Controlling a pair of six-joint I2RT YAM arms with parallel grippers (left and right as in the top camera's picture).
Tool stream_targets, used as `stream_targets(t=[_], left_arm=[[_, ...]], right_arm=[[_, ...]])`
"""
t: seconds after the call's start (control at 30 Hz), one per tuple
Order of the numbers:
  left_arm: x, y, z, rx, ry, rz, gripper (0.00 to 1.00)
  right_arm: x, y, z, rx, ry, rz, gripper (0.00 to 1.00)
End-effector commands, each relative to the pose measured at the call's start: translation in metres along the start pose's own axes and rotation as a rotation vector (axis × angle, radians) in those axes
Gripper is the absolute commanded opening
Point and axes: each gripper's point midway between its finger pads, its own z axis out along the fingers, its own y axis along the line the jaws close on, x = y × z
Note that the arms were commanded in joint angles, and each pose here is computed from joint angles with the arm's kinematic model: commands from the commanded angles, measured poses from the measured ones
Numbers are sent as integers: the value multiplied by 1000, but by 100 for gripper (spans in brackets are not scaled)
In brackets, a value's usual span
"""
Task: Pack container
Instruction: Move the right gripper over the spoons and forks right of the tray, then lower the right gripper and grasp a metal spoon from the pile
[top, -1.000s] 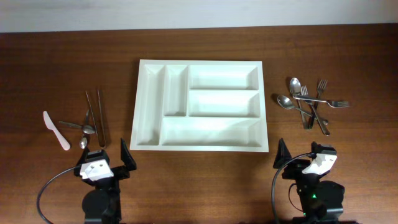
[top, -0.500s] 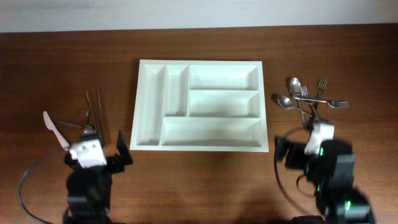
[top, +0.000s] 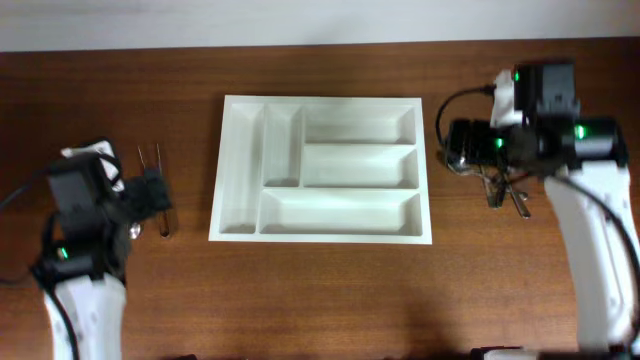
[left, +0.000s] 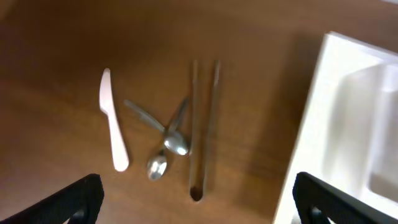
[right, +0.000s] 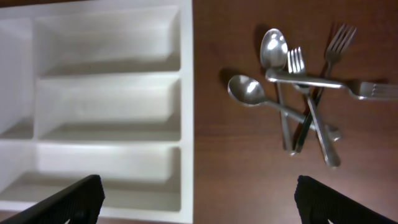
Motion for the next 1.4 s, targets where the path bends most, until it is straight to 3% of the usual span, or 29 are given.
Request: stream_targets(t=[0.0,0.37,0.43,0.5,0.77,1.37], left_arm=[[1,8,20,17,77,-30,99],[22,16,60,-8,201,-44,99],[24,16,63,-9,212,-44,99],[26,16,65,-9,219,-44,99],[26,16,65,-9,222,-44,99],[26,16,65,-9,222,-44,99]], right_arm=[[-17,-13,6,13,10,-41,99],[-23,-87,78,58,114,-14,99],[-20,-89,93,42,140,-18,99],[-17,-89,108,39,168,-8,91],[5,-89,160,157,306,-36,91],[12,-77,224,240,337,-148,82]])
